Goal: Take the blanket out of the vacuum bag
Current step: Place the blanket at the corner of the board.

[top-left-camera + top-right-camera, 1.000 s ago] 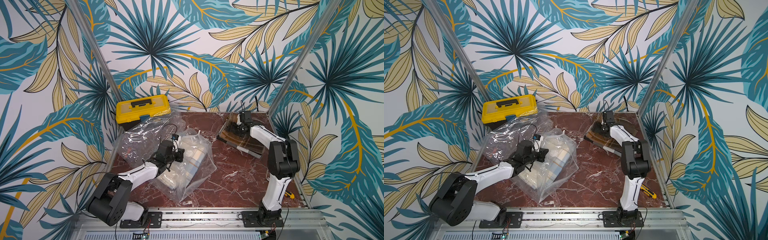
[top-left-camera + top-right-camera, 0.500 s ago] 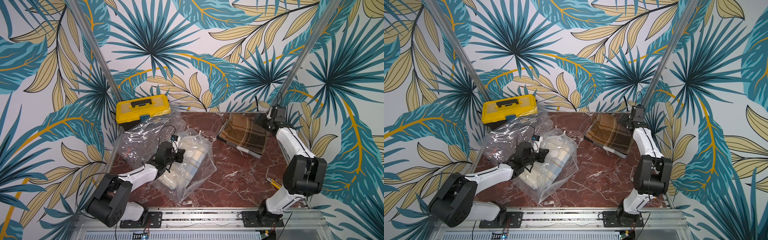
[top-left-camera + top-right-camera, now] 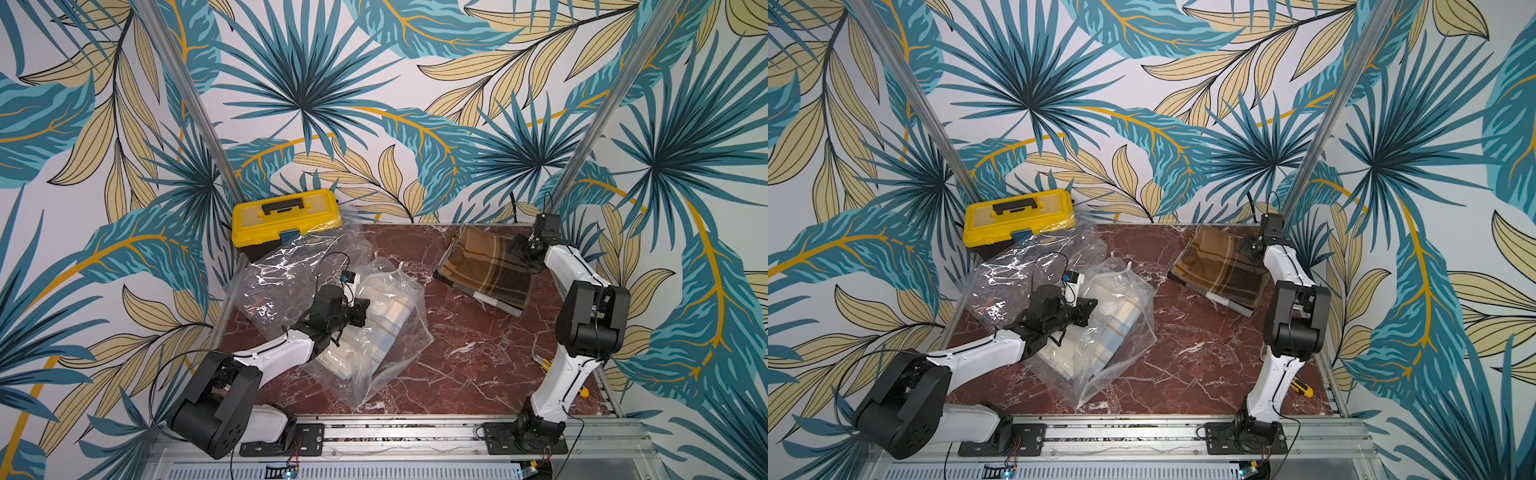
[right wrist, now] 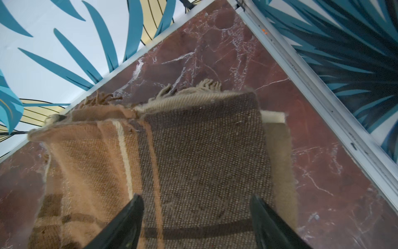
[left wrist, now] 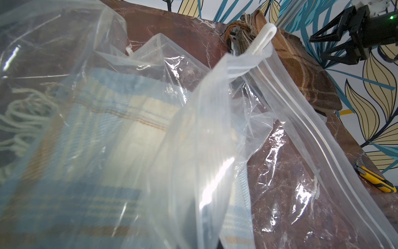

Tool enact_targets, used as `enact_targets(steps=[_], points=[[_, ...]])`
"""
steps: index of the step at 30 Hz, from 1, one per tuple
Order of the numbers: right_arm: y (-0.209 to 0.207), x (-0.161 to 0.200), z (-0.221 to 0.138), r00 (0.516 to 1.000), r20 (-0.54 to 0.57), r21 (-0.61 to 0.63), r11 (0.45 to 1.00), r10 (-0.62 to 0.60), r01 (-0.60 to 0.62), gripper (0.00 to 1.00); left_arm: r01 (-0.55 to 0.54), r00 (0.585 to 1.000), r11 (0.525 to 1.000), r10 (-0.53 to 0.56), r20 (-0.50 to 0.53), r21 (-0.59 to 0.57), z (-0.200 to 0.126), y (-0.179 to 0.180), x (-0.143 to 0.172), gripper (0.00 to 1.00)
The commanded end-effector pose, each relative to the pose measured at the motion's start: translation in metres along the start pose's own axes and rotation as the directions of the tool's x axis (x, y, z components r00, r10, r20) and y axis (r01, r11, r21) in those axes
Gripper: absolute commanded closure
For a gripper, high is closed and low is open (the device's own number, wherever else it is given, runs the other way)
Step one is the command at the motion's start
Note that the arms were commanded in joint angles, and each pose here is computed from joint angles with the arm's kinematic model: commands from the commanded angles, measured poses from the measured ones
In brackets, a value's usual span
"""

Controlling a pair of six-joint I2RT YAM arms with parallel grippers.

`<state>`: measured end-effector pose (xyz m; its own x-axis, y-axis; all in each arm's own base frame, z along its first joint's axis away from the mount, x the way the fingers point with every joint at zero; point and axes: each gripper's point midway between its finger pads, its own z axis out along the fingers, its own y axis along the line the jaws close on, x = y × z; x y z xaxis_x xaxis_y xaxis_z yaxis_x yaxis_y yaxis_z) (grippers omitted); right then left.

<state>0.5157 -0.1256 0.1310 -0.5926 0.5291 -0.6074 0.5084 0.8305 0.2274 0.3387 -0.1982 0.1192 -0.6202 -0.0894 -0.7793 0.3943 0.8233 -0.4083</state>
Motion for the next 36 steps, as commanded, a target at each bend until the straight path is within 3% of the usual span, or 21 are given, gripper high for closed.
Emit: enact_targets(steps=[1, 25, 29, 33, 36], points=[[-0.024, 0.009, 0.002, 0.999, -0.034, 0.057, 0.998, 0.009, -0.007, 0.21, 0.017, 1.000, 1.000, -0.017, -0.021, 0.011, 0.004, 0.000, 0.006, 1.00], [-0.025, 0.036, 0.021, 0.971, -0.226, 0.021, 0.997, 0.079, -0.076, 0.24, -0.008, 0.999, 1.000, 0.009, -0.044, 0.022, 0.012, -0.011, 0.008, 1.00], [-0.020, 0.037, 0.021, 0.972, -0.224, -0.014, 0.997, 0.074, -0.079, 0.45, -0.006, 0.999, 1.000, 0.007, -0.041, 0.029, 0.014, -0.012, 0.007, 1.00], [-0.022, 0.038, 0.021, 0.969, -0.234, -0.002, 0.997, 0.074, -0.076, 0.54, -0.008, 0.999, 1.000, 0.010, -0.042, 0.030, 0.014, -0.012, 0.008, 1.00], [-0.021, 0.036, 0.019, 0.970, -0.234, -0.004, 0.997, 0.068, -0.071, 0.74, -0.012, 0.999, 1.000, 0.013, -0.040, 0.029, 0.013, -0.013, 0.007, 1.00]])
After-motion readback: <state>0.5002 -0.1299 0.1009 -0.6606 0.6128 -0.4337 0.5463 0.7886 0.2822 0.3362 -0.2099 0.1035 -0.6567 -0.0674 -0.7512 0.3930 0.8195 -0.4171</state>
